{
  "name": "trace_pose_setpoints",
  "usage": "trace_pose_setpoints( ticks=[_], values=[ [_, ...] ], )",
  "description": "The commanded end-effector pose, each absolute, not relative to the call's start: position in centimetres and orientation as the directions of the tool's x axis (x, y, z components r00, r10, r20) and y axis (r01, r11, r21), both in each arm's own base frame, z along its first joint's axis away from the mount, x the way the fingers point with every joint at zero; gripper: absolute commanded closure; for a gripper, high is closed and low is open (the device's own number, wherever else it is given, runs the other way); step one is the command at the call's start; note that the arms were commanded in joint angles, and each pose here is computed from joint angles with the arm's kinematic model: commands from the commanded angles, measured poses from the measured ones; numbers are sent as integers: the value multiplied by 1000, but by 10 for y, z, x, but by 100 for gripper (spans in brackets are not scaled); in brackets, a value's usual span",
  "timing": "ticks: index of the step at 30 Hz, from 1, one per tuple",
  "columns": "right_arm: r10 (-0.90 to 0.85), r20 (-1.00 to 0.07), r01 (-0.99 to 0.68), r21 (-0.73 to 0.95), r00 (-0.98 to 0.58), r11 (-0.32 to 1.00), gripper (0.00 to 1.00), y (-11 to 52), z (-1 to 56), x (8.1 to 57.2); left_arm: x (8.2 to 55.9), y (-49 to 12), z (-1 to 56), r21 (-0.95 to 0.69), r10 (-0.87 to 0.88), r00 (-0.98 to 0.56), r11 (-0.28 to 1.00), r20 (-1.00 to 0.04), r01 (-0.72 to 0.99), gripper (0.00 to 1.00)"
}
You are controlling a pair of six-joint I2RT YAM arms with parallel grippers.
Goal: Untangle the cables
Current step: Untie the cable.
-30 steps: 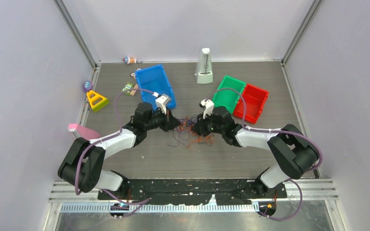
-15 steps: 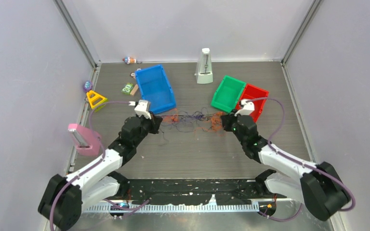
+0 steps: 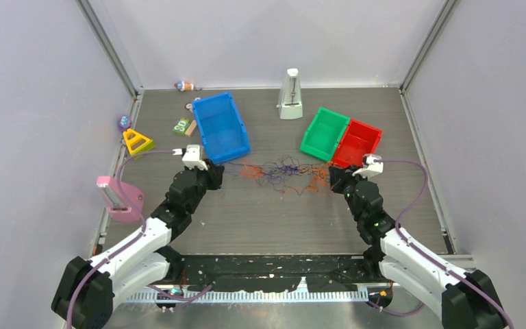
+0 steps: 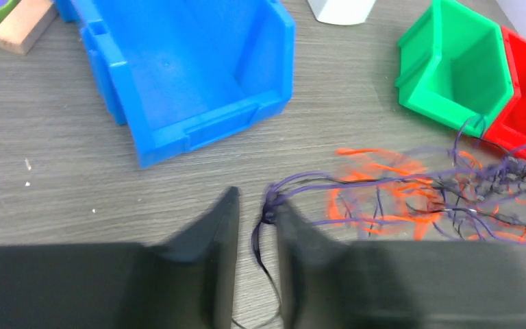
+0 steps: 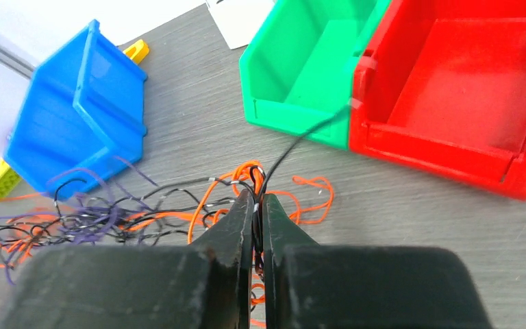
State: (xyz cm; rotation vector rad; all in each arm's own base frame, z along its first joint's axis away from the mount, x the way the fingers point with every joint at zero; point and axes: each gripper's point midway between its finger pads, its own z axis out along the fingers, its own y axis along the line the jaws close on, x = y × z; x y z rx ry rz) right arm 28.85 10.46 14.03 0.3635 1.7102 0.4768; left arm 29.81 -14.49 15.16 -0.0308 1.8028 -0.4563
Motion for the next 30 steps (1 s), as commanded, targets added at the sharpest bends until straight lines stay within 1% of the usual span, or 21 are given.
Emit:
trace_pose_setpoints(
  ticks=[1,2,4,5,8,12,21,24,27,29,30],
  values=[
    [359,-925,-216,379,-128,900,94,121,162,300,309,-133,165,-232,-186,-204,943,-961,237,55],
    [334,-930,-323,367,-155,872,94,141,165,295,307,-144,166,-229,-173,-205,927,-963,297,43],
    [308,-930,-417,365,-200,832,94,163,165,296,305,-163,168,-223,-148,-215,895,-965,387,30],
    [295,-930,-435,364,-220,824,94,169,163,299,305,-171,167,-212,-127,-222,882,-967,421,27],
    [273,-928,-498,368,-255,786,94,185,163,298,303,-194,163,-192,-69,-252,842,-965,505,24],
    [253,-928,-534,365,-273,763,94,195,161,295,301,-220,160,-187,-10,-286,779,-958,599,23],
    [242,-927,-539,365,-287,759,94,198,159,295,297,-285,147,-206,127,-358,625,-925,753,19],
    [243,-923,-541,372,-297,754,93,200,158,296,294,-307,124,-208,245,-418,590,-875,780,18],
    [240,-922,-541,375,-305,753,93,201,156,295,291,-318,107,-218,312,-456,573,-833,790,22],
    [240,-921,-538,375,-306,755,94,201,156,296,294,-320,97,-226,337,-488,587,-805,778,30],
    [240,-921,-537,376,-307,756,94,200,156,296,295,-319,93,-227,349,-505,598,-790,769,37]
  ],
)
